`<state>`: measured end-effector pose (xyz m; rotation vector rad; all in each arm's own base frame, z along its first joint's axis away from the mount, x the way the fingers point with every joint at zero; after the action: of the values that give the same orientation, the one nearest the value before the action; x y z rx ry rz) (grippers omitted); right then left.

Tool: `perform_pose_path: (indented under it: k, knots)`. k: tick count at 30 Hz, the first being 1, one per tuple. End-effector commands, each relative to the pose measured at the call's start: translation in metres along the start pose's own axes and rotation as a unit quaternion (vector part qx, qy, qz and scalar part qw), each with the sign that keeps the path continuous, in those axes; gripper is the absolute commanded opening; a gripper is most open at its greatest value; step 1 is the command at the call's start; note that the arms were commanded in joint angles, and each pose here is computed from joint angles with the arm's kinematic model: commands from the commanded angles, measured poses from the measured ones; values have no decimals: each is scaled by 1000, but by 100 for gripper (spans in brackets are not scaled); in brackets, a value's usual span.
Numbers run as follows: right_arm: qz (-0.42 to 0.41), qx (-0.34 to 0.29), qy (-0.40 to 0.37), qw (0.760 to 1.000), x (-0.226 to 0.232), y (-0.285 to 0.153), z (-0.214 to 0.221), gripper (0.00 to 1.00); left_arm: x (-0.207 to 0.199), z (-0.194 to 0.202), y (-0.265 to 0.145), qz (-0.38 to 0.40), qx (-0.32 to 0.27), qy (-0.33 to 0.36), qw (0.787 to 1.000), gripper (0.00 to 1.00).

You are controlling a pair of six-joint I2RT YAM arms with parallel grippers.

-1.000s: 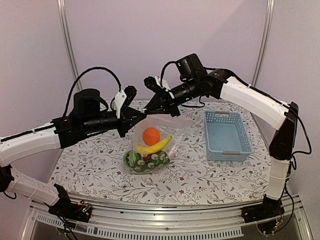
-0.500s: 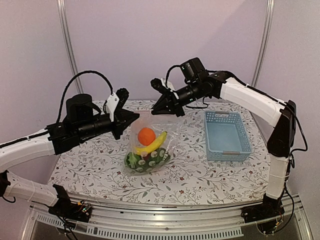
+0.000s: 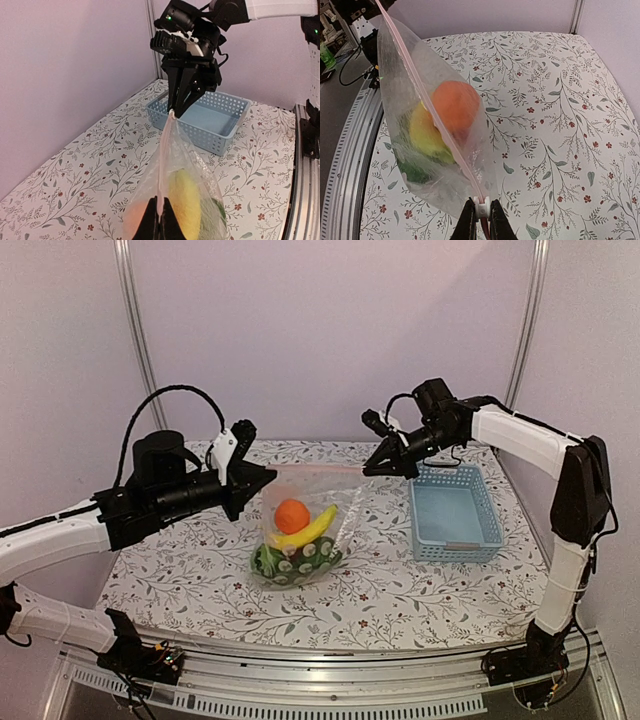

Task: Place the food in the zip-top bag and seal the zipper
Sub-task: Zip the zipper on the zipper food storage bag, then place the zipper food storage bag at the center of the board.

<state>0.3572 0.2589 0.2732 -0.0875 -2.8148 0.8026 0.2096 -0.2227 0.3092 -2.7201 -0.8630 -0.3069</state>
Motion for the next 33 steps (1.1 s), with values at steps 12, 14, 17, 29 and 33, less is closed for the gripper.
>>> perform_pose_path:
  k: [12, 14, 17, 29, 33]
  knots:
    - [38, 18, 22, 999, -21, -26, 21, 0, 10, -9, -5, -19, -28, -3, 999, 0]
    - [36, 19, 22, 999, -22, -25, 21, 0, 10, -8, -4, -20, -27, -3, 999, 0]
    - [39, 26, 24, 999, -23, -23, 25, 3, 12, -6, -3, -24, -26, -3, 999, 0]
    - [45, -68, 7, 997, -17, -90, -28, 57, 109, -9, 53, -63, -39, 15, 997, 0]
    - [76, -73, 29, 994, -19, -109, -25, 59, 130, -39, 76, -37, -56, 36, 997, 0]
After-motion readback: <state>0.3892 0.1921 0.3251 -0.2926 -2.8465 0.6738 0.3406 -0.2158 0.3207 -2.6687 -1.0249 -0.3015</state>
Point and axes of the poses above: each gripper's point midway between its finger pads, its own y axis out along the fingers, its own x axis along the line the jaws close on, z = x × y, the point moved 9 cm from there along -y, back along the fingers, and after that the axes turned 10 degrees about y, right-handed, at the moved point
